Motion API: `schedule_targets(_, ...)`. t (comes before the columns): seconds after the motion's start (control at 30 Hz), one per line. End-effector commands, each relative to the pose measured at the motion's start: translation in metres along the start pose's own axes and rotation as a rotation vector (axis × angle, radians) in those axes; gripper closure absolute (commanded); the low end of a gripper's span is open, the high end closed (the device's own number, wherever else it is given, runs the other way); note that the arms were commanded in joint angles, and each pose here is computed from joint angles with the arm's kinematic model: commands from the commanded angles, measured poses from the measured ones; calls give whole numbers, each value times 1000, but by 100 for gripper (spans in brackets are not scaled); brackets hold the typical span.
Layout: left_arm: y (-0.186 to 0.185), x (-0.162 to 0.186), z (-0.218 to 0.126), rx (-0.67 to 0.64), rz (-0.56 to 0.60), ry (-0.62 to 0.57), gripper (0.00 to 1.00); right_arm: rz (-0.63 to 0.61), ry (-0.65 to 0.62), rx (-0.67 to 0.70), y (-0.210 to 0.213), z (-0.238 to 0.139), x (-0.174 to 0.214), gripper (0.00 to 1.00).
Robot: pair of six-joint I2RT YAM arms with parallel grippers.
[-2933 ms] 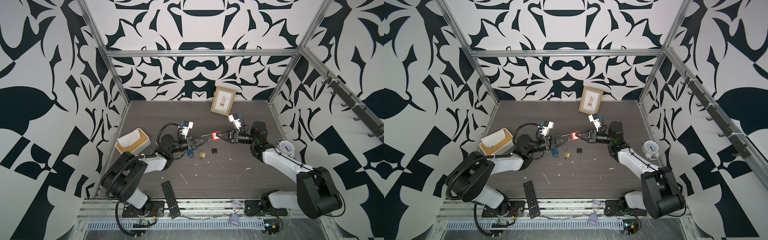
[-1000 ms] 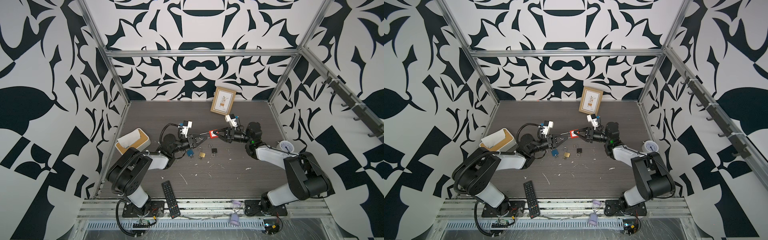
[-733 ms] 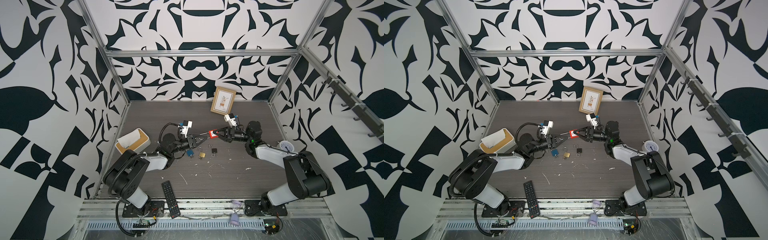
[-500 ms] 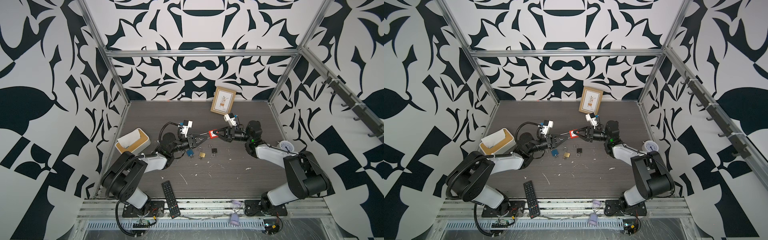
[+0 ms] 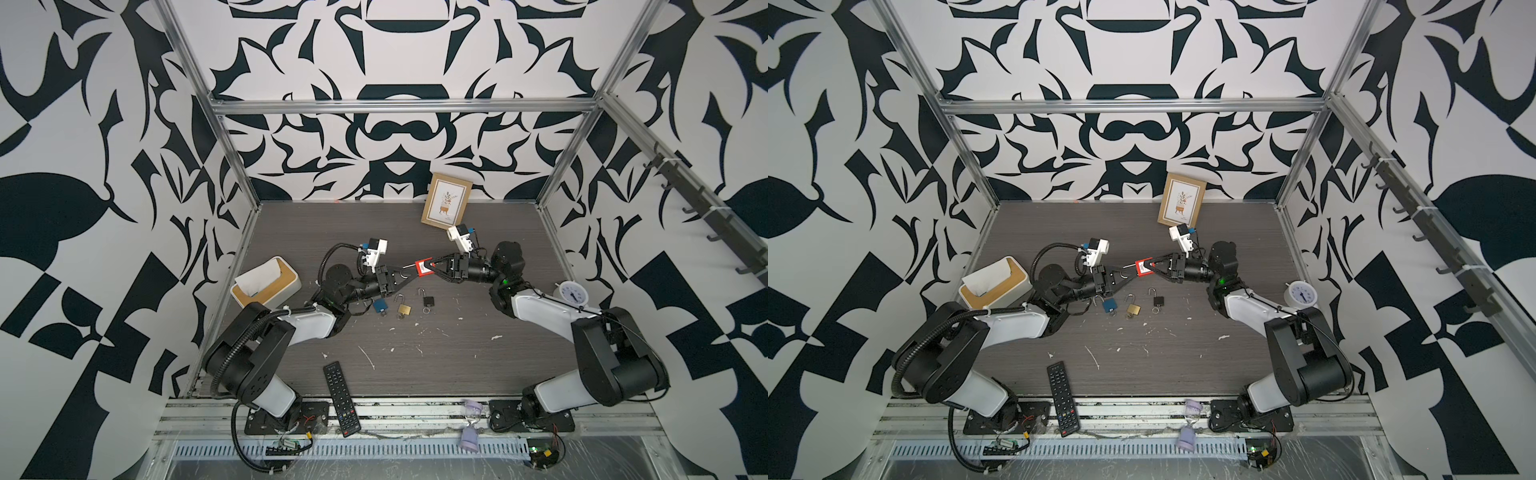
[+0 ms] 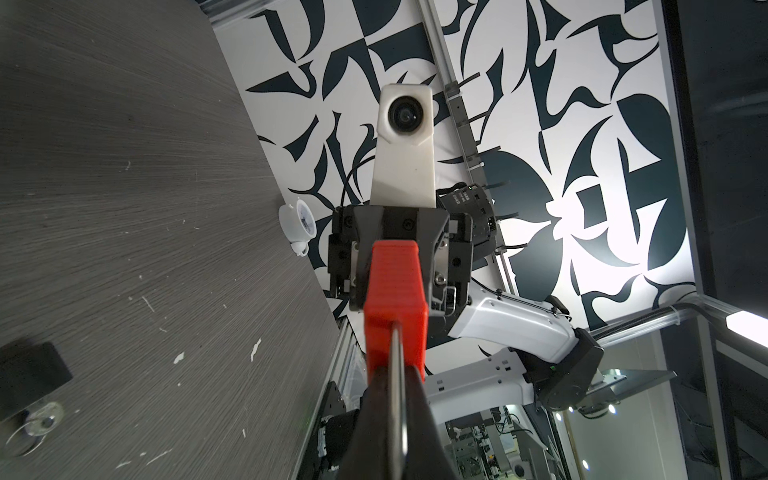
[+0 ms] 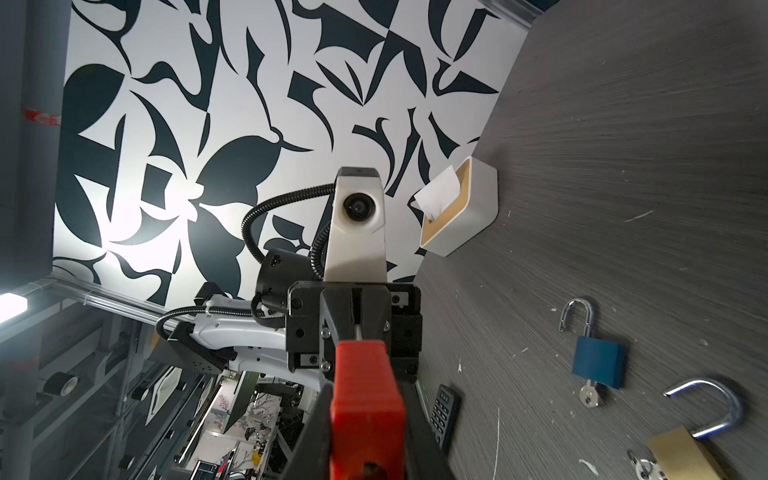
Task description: Lock with the key
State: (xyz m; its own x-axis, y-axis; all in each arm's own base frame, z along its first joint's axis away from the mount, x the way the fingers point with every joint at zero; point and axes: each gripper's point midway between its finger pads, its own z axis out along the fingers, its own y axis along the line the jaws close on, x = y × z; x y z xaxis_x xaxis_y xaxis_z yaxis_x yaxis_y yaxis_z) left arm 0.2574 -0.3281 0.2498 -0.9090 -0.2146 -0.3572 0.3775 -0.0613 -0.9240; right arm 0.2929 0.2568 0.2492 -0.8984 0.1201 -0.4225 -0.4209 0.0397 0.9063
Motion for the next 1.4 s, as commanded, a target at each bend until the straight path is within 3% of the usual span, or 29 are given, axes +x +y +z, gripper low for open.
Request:
schedule_targets(0.0,-81,12,6,241,186,83,100,7,-76,65,-17,2,-13,100)
schedule_targets(0.2,-64,11,9,203,180,79,100,24,-87,58,-14,1,-13,100)
schedule_targets(0.3,-51,10,12,156,182,81,86,49,-96,75,-21,0,-11,100)
schedule_targets(0.43,-37,9,12,92,191,87,58,92,-119,68,-30,-1,-9,100)
schedule_targets(0.47,-33,8,11,75,193,84,56,98,-127,63,-32,-2,-10,100)
schedule_targets(0.77,-5,3,-2,-65,229,57,47,162,-186,-18,-40,-8,-19,100)
schedule_targets(1.03,-7,-13,-13,-79,240,24,40,167,-186,-35,-44,-11,-16,100)
schedule_targets(1.37,-4,-17,-7,-96,234,45,40,133,-191,-48,-30,-16,-14,100)
